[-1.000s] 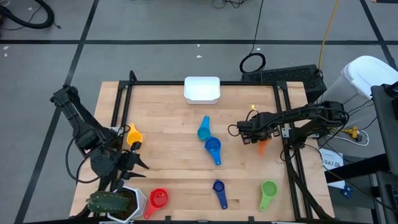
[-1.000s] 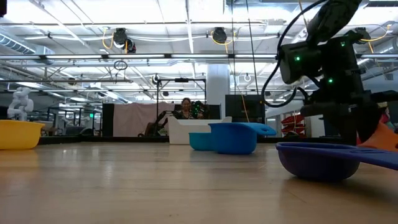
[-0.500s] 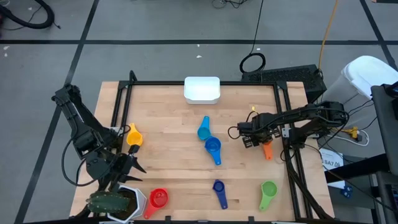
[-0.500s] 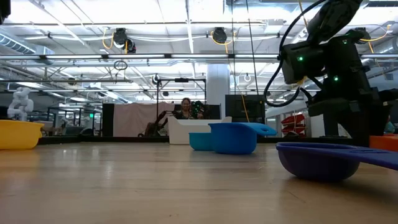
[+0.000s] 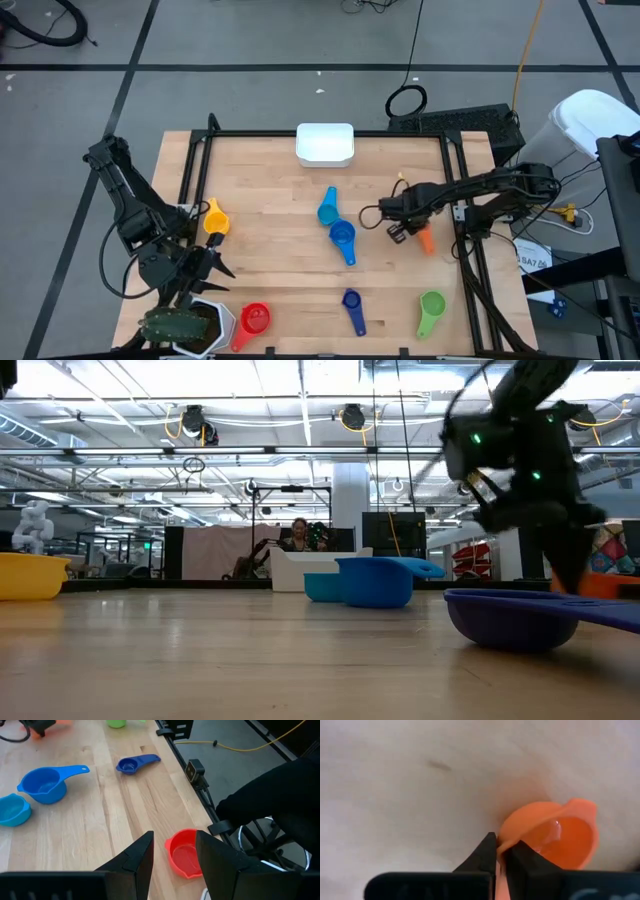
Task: Nest measuring cups in basket
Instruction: Stack the orange measuring cup on top of the light blue measuring cup, then stack the nested measuring cups on top of the green measuring cup
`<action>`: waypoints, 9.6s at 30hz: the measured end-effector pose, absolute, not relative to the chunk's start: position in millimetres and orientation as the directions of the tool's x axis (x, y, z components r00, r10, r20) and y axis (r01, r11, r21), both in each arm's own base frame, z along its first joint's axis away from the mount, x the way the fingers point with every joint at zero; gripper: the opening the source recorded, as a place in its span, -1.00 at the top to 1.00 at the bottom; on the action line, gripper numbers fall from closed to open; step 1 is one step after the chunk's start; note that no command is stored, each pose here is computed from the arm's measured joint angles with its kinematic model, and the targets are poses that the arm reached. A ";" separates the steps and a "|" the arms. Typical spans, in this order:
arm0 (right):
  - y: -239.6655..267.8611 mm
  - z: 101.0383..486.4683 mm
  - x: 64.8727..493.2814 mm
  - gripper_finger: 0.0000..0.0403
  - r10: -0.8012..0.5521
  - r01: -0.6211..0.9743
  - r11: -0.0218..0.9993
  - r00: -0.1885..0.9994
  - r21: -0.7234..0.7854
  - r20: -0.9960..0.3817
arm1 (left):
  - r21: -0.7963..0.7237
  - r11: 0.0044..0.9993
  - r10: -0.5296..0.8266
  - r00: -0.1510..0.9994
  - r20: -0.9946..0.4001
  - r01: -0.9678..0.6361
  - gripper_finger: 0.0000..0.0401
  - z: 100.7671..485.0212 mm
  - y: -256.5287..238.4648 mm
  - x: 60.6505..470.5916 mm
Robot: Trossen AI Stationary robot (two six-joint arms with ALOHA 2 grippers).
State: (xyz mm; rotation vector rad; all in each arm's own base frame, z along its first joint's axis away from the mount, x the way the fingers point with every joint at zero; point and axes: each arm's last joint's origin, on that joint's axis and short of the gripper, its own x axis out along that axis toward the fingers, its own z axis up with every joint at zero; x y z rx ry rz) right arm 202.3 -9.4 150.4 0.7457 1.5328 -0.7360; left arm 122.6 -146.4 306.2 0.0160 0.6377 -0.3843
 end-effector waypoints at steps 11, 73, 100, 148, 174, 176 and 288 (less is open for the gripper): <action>11.3 215.8 265.7 1.00 -0.095 0.262 0.964 0.230 -0.032 -0.969 | -0.095 0.937 -0.327 0.746 -0.580 0.337 0.25 306.2 -144.6 124.7; -4.7 191.6 383.6 0.85 -0.178 -0.870 0.320 0.333 -0.374 -0.926 | -0.244 0.941 -0.322 0.837 -0.442 0.234 0.25 319.3 -147.3 134.0; -18.7 195.2 389.7 0.21 -0.316 -0.721 0.487 0.381 -0.493 -0.869 | -0.250 0.941 -0.320 0.835 -0.448 0.227 0.25 318.7 -147.0 133.7; -4.6 205.6 391.2 0.21 -0.103 0.071 0.994 0.462 -0.079 -0.881 | -0.220 0.944 -0.321 0.835 -0.446 0.245 0.25 318.8 -147.1 133.8; -9.5 182.7 414.0 0.13 -0.108 0.064 0.994 0.405 -0.089 -0.908 | -0.208 0.945 -0.320 0.835 -0.447 0.251 0.25 318.8 -146.9 133.8; -9.5 176.2 415.3 0.13 -0.106 0.064 0.994 0.392 -0.088 -0.914 | -0.208 0.945 -0.320 0.835 -0.447 0.251 0.25 318.8 -146.9 133.8; 221.8 212.5 217.0 0.97 0.097 0.926 0.294 -0.275 -0.237 -0.957 | -0.038 0.920 -0.353 0.784 -0.510 0.389 0.25 312.3 -153.0 120.3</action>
